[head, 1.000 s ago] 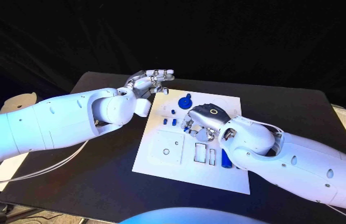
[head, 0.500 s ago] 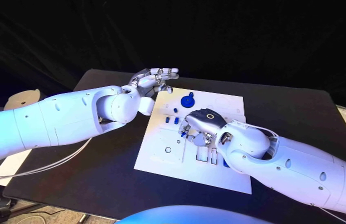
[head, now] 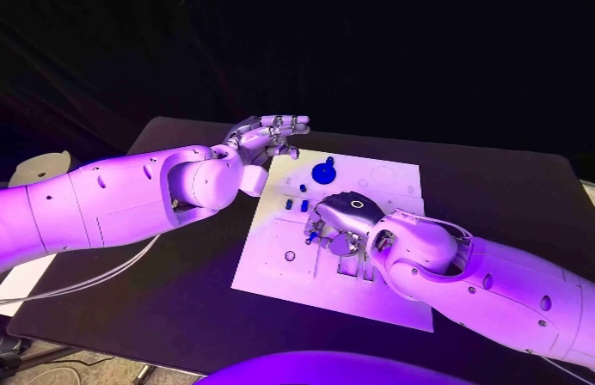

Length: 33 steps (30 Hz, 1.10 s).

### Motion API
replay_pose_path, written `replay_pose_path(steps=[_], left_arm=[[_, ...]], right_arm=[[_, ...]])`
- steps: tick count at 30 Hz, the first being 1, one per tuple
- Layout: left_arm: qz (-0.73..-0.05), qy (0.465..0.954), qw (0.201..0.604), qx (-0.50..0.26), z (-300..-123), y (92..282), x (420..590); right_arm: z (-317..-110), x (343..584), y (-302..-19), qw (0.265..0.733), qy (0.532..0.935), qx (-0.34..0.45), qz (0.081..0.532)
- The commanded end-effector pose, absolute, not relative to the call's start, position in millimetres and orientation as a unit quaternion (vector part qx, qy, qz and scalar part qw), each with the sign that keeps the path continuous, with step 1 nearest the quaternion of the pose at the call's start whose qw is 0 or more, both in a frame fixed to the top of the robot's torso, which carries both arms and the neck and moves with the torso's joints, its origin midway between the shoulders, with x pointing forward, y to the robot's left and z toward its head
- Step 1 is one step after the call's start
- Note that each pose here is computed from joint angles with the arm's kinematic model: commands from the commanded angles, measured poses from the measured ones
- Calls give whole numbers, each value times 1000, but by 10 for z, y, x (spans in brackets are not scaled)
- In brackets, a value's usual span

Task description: Assemble the parts on the task board

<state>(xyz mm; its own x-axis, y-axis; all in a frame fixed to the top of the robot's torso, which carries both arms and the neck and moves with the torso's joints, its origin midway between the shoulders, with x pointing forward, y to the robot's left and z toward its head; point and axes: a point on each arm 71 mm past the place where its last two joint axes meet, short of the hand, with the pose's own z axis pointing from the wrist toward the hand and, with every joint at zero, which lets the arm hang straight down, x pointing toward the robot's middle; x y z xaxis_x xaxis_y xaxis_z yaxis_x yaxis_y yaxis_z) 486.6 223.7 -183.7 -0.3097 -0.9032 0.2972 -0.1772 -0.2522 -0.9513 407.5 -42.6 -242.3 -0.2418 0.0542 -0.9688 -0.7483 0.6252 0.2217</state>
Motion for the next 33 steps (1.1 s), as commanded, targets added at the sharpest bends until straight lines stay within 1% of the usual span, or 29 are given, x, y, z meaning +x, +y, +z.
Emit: replay_pose_path(steps=[1,10,33], left_arm=[[-617,534,294,-499,-1825,2211,4866],[-616,534,294,-499,-1828,2218,4871],[-615,537,290,-499,-1831,2220,4865]], right_arm=[[-2444,4052,-408,553,707,-257,358],[-2454,4037,-387,550,708,-259,360],[-2569,4064,-324,531,732,-270,330]])
